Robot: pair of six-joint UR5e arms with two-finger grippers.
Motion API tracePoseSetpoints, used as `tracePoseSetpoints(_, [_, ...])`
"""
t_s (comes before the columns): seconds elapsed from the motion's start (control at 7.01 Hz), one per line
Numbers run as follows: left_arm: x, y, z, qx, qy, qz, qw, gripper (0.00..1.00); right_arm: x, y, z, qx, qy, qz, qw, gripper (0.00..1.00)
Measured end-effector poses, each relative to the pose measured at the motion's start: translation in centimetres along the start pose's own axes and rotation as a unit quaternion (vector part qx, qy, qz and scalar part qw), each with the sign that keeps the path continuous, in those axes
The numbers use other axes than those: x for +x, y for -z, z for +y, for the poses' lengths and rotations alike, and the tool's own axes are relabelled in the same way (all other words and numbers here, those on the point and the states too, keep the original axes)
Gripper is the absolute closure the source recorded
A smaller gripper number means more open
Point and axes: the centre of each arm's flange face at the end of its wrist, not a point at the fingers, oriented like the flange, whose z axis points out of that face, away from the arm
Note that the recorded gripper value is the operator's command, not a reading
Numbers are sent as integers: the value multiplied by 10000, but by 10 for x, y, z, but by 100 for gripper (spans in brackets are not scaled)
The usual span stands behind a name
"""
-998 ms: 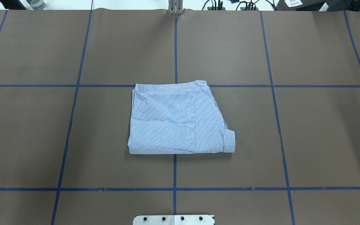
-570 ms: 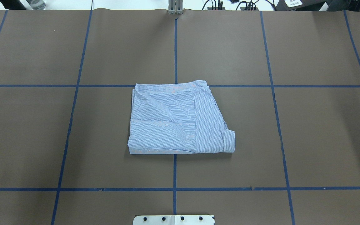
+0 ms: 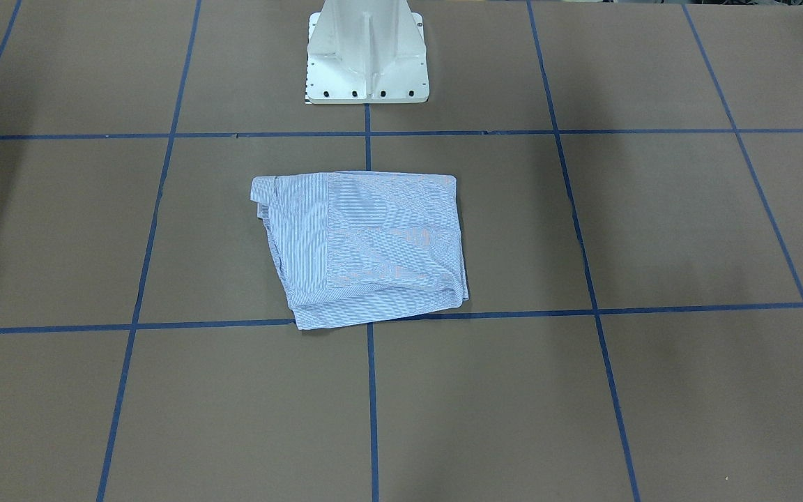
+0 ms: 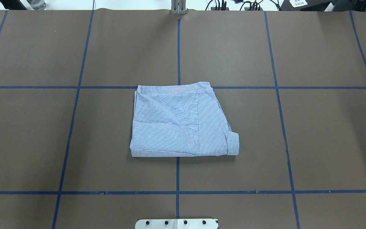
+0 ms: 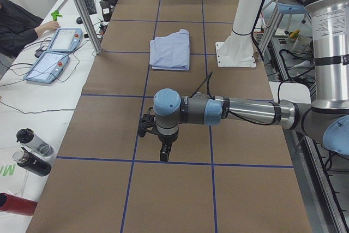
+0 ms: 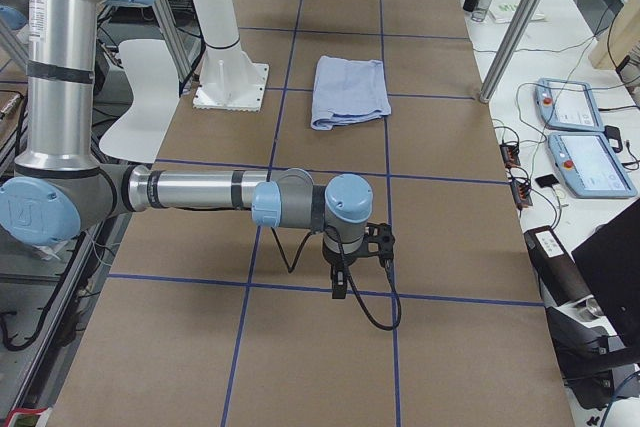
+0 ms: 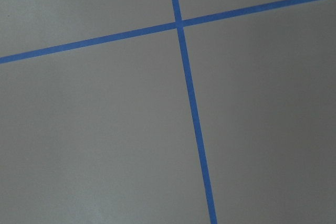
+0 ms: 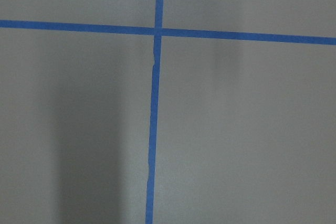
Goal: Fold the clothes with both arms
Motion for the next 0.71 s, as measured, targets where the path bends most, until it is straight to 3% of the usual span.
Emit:
tracePoseSetpoints(0.29, [-6, -5, -7, -8, 38, 23, 10000, 1, 0, -1, -13, 34, -181, -54, 9998, 0])
tracePoseSetpoints(0.71, [-5, -3, -11, 15, 33, 22, 10000, 1, -2, -2, -3, 465, -890, -245, 9946, 0])
